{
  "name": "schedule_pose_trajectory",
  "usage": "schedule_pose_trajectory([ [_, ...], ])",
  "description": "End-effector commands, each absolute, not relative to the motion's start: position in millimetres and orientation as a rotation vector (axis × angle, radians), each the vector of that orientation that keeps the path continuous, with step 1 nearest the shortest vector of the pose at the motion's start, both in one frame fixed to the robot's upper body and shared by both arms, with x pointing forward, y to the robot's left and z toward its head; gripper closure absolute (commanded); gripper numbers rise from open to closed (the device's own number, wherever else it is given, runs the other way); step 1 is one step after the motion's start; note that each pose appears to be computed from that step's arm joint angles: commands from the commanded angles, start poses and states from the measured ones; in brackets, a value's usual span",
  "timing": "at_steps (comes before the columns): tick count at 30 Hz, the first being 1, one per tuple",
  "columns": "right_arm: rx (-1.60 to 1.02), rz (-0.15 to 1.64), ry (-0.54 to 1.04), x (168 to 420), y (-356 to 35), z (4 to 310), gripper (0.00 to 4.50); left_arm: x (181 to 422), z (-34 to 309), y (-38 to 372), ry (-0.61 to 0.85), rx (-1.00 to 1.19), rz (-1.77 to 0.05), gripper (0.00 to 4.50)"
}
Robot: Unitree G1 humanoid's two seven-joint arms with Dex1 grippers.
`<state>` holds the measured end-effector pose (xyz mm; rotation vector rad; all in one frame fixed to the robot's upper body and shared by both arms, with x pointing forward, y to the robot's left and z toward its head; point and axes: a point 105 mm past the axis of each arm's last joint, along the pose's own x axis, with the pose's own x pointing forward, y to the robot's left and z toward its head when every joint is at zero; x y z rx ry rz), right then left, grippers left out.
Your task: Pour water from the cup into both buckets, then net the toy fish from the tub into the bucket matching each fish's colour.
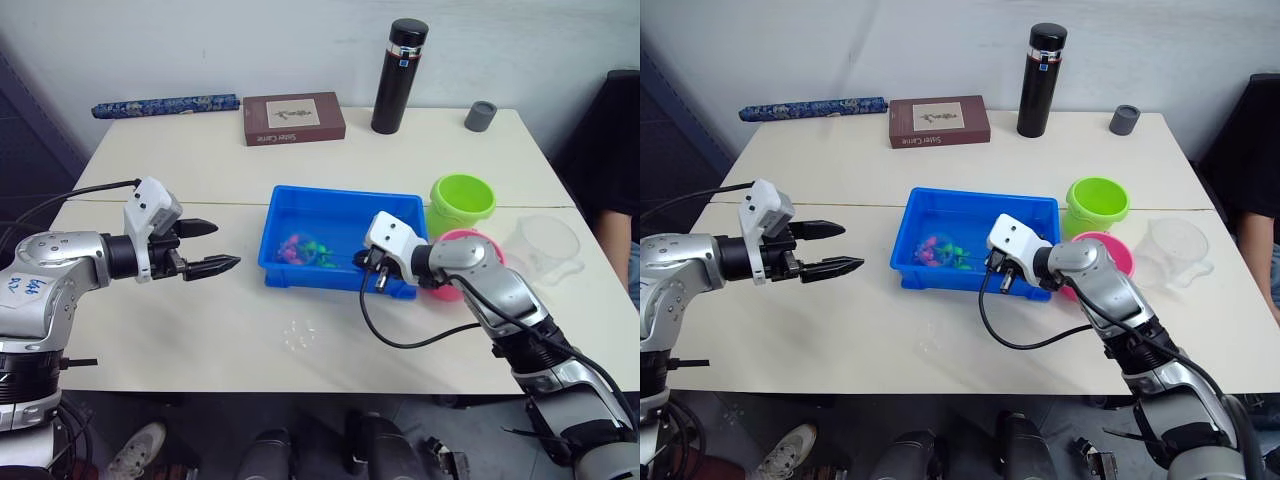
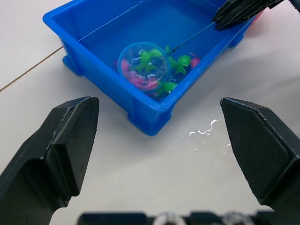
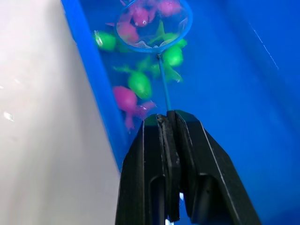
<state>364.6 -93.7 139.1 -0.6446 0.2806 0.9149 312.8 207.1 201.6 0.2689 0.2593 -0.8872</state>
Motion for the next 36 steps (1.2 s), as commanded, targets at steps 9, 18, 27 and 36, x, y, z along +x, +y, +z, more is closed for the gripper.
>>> schedule_pose_trajectory([
  [9,-0.596,0.832,0.126,376,-113,188,4.5,313,215,203,0.191,0.275,-0.898,0.04],
  [18,-0.627,0.761,0.108,380,-129,199,4.5,315,220,208,0.172,0.268,-0.882,0.04],
  [27,-0.708,0.728,0.118,382,-135,199,4.5,313,215,241,0.196,0.252,-0.782,0.04],
  [36,-0.786,0.727,0.179,384,-135,178,4.5,310,211,248,0.192,0.238,-0.75,0.04],
])
